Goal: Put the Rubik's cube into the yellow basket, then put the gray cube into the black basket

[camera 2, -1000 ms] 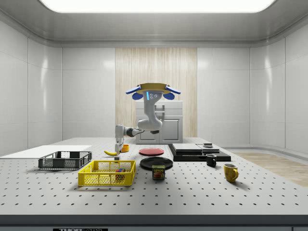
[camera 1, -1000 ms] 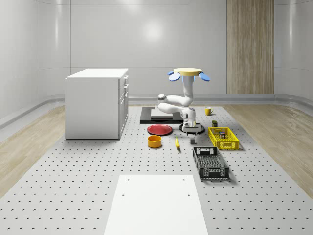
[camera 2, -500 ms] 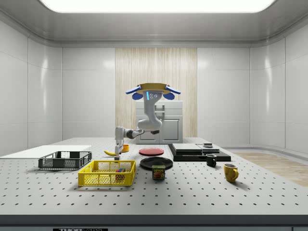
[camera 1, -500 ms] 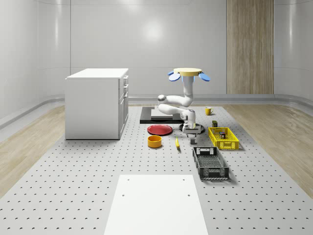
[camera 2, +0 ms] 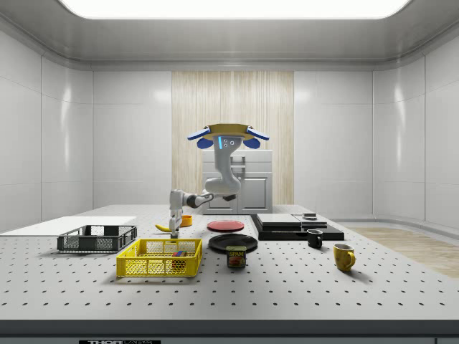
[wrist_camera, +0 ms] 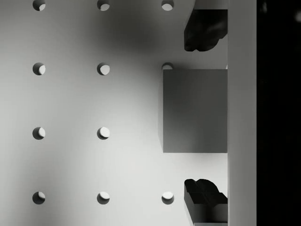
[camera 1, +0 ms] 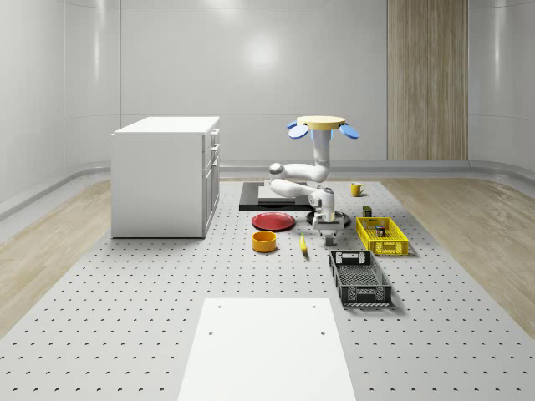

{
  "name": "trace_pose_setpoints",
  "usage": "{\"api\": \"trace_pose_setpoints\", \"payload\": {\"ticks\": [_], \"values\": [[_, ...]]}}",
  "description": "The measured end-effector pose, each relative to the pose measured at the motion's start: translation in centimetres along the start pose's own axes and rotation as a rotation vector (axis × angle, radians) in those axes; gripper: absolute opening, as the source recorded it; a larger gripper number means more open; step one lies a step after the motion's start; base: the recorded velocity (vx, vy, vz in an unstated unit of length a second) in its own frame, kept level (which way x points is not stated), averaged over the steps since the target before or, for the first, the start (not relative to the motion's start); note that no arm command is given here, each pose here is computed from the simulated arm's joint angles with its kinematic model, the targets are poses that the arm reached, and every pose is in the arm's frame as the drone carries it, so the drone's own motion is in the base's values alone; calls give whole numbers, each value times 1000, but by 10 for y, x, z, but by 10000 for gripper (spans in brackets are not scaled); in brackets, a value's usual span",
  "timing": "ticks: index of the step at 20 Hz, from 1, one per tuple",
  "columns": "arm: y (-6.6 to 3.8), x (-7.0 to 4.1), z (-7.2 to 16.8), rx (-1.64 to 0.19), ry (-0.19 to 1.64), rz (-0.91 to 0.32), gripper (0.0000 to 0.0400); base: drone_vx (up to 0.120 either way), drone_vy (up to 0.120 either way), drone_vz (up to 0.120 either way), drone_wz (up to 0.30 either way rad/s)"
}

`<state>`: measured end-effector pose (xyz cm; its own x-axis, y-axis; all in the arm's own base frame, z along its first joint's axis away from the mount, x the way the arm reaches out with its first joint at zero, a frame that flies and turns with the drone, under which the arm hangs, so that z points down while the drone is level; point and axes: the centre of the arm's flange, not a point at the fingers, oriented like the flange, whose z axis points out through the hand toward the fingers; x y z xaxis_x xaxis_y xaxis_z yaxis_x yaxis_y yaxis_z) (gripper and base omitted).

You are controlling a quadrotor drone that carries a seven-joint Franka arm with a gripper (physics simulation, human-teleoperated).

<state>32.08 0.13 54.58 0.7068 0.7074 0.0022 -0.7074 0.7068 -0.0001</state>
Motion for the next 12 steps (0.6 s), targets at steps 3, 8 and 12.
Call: {"api": "trace_pose_setpoints", "payload": {"ticks": [3, 8, 12], "values": [[-1, 0, 2, 0, 0, 0, 400, 0, 0, 0, 0], [-2, 0, 11, 0, 0, 0, 400, 0, 0, 0, 0], [-2, 0, 17, 0, 0, 0, 400, 0, 0, 0, 0]]}}
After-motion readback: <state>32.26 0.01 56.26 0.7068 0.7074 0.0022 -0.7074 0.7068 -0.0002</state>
